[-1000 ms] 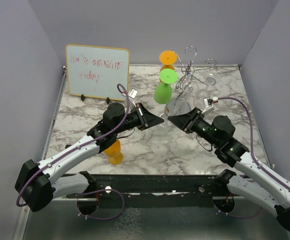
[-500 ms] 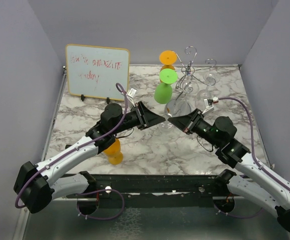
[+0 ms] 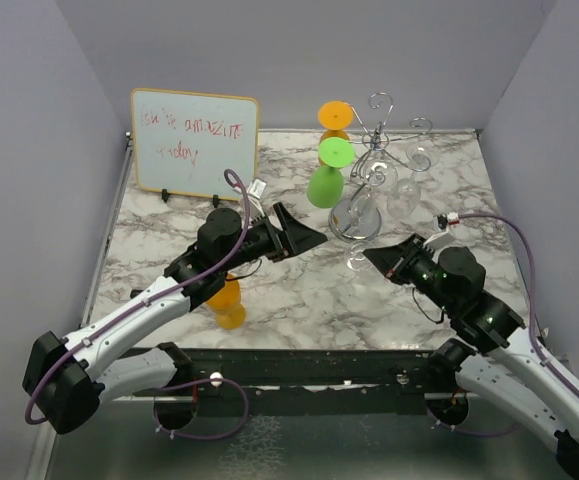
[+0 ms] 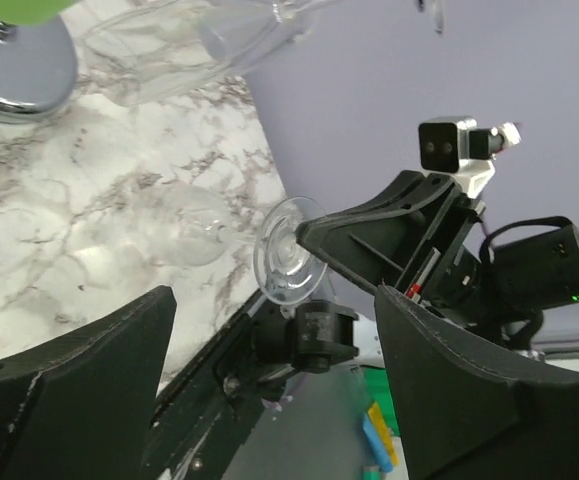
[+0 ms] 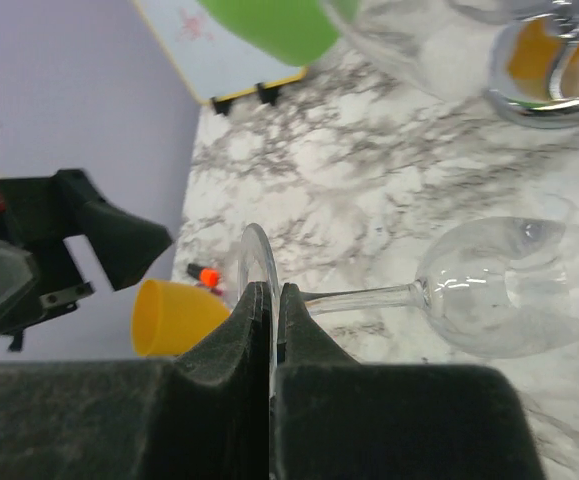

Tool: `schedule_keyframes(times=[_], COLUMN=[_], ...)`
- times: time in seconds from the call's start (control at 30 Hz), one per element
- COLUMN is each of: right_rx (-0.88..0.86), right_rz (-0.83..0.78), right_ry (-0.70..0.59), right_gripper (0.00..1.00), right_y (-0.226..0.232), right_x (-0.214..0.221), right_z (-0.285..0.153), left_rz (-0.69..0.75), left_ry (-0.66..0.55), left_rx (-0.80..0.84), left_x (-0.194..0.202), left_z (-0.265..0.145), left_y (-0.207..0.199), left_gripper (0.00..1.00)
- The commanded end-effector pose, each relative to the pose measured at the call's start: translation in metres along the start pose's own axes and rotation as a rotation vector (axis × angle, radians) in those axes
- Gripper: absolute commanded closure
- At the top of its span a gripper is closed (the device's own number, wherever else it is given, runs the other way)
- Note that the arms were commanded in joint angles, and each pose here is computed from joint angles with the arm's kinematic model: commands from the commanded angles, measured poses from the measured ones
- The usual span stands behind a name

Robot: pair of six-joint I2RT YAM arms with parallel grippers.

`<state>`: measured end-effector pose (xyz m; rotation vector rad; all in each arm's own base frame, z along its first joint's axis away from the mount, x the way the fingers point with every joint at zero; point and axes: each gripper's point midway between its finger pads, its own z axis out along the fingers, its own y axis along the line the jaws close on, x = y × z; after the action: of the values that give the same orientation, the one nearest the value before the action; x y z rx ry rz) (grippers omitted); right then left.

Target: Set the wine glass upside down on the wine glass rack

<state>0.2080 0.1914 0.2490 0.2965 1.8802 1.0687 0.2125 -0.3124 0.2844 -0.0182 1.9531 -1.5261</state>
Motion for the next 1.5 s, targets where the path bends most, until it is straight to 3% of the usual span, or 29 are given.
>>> schedule_keyframes(times=[0.0,0.43,0.77,1.2,1.47], right_rx=[0.277,0.595,0.624,0.626,0.646], right_rz=[-0.05,-0.055,-0.094,-0.146,-0.055], right_ry=[-0.141,-0.414,-0.534,-0.579,-0.552], right_gripper=[0.99,0.99,0.99,0.99,0.99], right_y=[-0.047,-0.107,-0.11,-0.095,-0.128], right_x=[-0.03,-0.07,-0.09,-0.123,-0.146], right_z=[-0.019,-0.052,-0.047,-0.029,-0.017], left_rz=[0.074,0.095,0.145,0.187,0.2], left_ry=[-0.064,-0.068,-0.06,-0.04,-0.027], left_rx=[-0.099,-0.177,-0.227,-0.26,-0.262], left_x=[-0.016,-0.017,-0.02,-0.02,-0.02], left_z=[-0.007,-0.011,-0.011,-0.009,-0.006], left_y=[0.012,0.03,0.037,0.046,0.048], left_gripper=[0.17,0.16,0.16,0.16,0.16])
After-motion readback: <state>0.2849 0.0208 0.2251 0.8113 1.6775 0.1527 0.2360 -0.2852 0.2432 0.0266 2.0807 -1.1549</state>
